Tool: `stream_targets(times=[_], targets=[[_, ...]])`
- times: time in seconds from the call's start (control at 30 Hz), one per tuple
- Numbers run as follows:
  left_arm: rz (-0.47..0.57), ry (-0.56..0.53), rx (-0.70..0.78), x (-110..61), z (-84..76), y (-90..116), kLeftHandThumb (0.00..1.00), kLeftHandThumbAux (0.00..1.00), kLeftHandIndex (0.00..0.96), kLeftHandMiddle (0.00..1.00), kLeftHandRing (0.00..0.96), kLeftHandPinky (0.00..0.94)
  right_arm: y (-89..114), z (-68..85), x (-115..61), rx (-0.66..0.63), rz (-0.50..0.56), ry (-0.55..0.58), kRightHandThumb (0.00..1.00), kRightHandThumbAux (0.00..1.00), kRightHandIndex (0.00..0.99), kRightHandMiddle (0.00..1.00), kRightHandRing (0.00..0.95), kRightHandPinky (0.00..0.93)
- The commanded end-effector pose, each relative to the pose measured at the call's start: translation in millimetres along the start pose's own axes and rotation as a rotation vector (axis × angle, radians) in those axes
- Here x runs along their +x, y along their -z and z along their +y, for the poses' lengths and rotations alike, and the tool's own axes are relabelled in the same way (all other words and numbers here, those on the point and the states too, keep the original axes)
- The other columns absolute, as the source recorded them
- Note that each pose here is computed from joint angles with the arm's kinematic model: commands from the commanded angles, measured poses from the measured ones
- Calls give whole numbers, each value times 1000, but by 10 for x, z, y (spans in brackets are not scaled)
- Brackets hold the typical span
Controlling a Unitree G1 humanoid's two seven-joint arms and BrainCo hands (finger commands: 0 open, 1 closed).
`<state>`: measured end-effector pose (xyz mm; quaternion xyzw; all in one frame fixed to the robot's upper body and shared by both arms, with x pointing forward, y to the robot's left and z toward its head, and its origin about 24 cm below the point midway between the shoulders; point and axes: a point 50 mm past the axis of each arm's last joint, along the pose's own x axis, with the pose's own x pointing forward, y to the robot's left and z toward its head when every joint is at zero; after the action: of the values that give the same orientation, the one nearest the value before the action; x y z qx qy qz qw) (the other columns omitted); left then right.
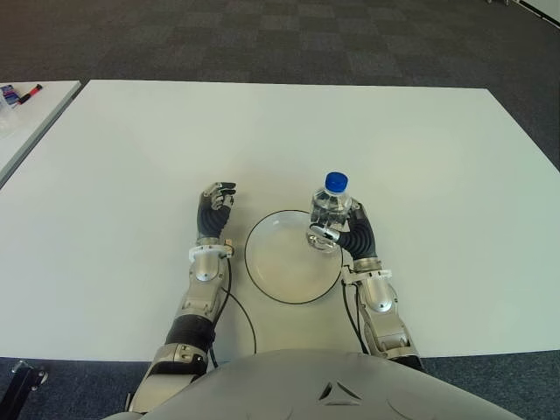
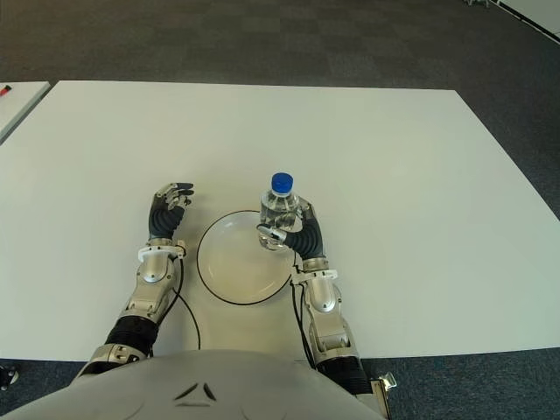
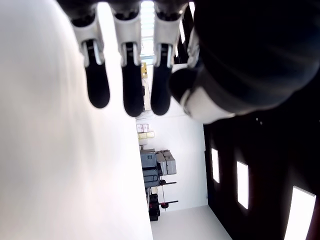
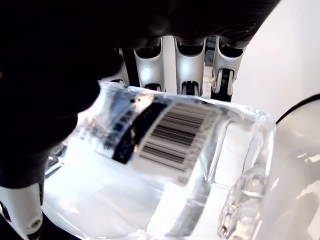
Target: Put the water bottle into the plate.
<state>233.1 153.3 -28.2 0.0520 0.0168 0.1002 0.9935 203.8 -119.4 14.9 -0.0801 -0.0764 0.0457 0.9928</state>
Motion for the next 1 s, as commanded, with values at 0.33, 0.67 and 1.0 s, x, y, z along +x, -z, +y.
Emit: stream_targets(times=[0.33,0.67,1.0], targets=[[27,-7,-12,-9,-26,29,717,711,411,343,356,377,1,4,-10,-34,8,1,843,677,422,484,569,582],[27,3,-4,-9,-30,30,715,711,411,335,344,371,37,68,3,-36,13,-11,843,678,416,490,574,586],[29,3,-5,-16,-38,35,717,711,410,340,347,364,64,197,32,-90,3,-33,843,678,415,487,563,565]])
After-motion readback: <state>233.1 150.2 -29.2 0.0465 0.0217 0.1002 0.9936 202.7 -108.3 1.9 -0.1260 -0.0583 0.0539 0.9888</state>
